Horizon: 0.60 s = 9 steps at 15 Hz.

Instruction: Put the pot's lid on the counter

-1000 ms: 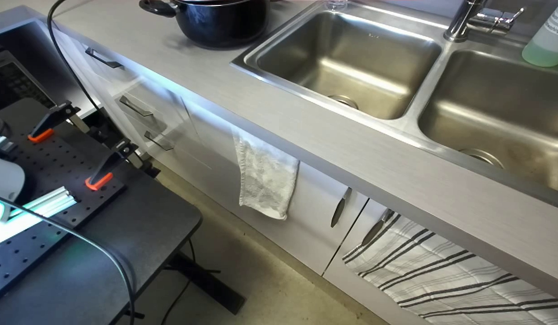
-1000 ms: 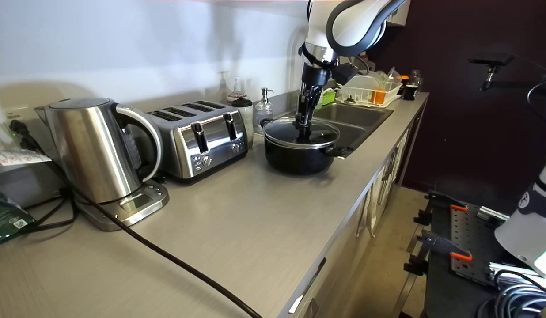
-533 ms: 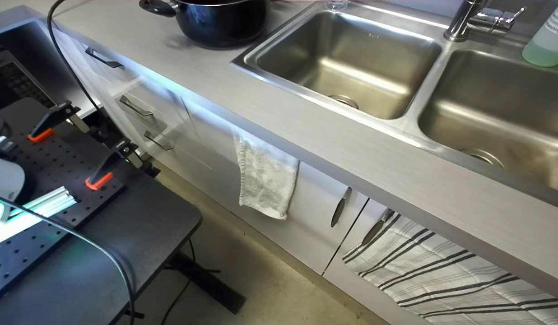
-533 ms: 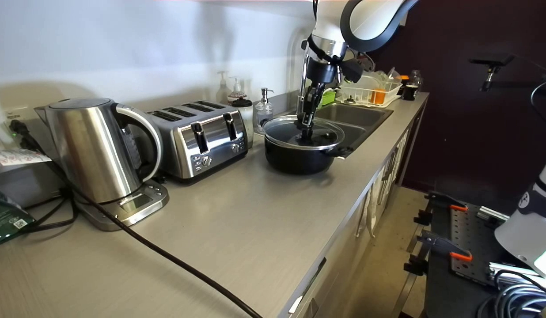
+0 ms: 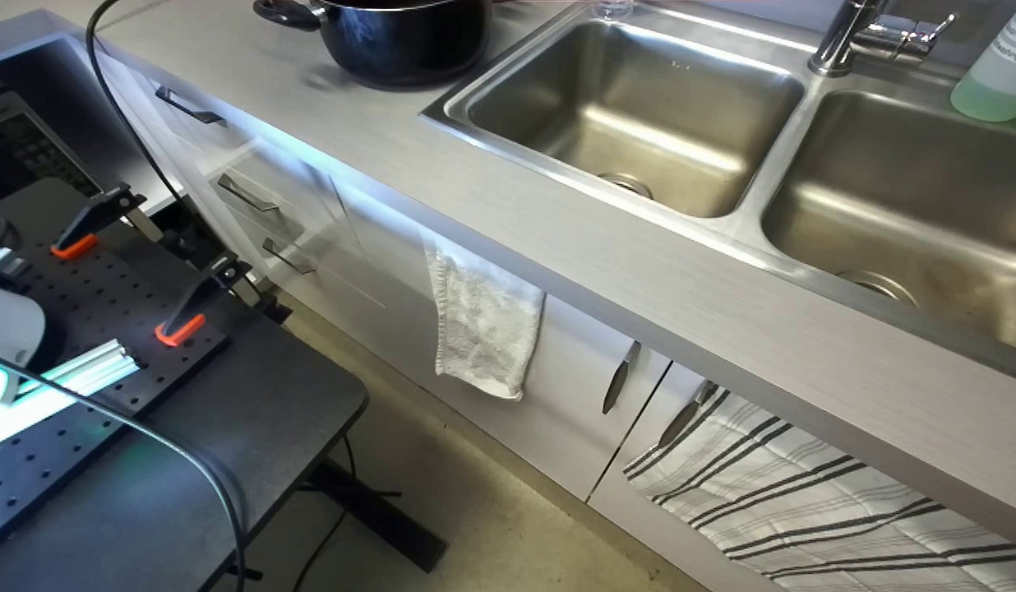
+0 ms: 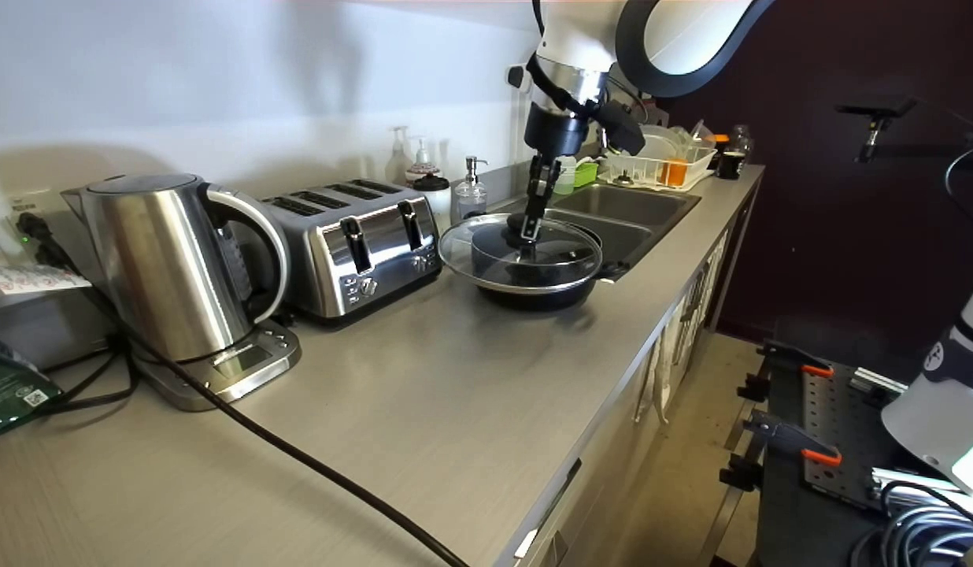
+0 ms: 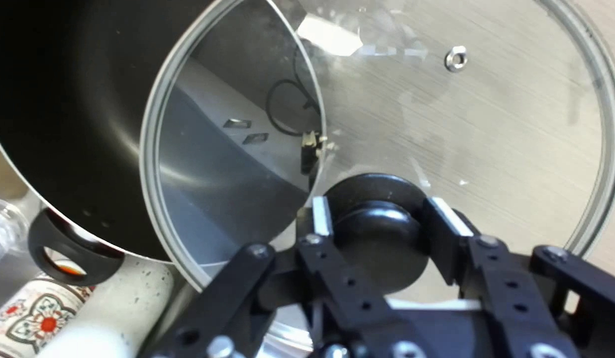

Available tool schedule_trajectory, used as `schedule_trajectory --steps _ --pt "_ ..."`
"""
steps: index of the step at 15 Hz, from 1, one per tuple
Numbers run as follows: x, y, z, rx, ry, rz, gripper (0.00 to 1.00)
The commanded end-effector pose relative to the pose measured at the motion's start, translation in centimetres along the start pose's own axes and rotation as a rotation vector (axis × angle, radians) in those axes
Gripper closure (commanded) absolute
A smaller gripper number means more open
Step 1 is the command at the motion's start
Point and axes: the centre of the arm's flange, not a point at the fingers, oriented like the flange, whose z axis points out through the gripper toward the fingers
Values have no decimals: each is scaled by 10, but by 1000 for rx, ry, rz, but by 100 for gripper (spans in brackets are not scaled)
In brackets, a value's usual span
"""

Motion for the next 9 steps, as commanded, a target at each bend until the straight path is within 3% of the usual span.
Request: schedule_trajectory --steps 1,9 --pt "13 -46 -9 -52 18 -113 77" --pt "26 -138 22 -124 -20 -328 77"
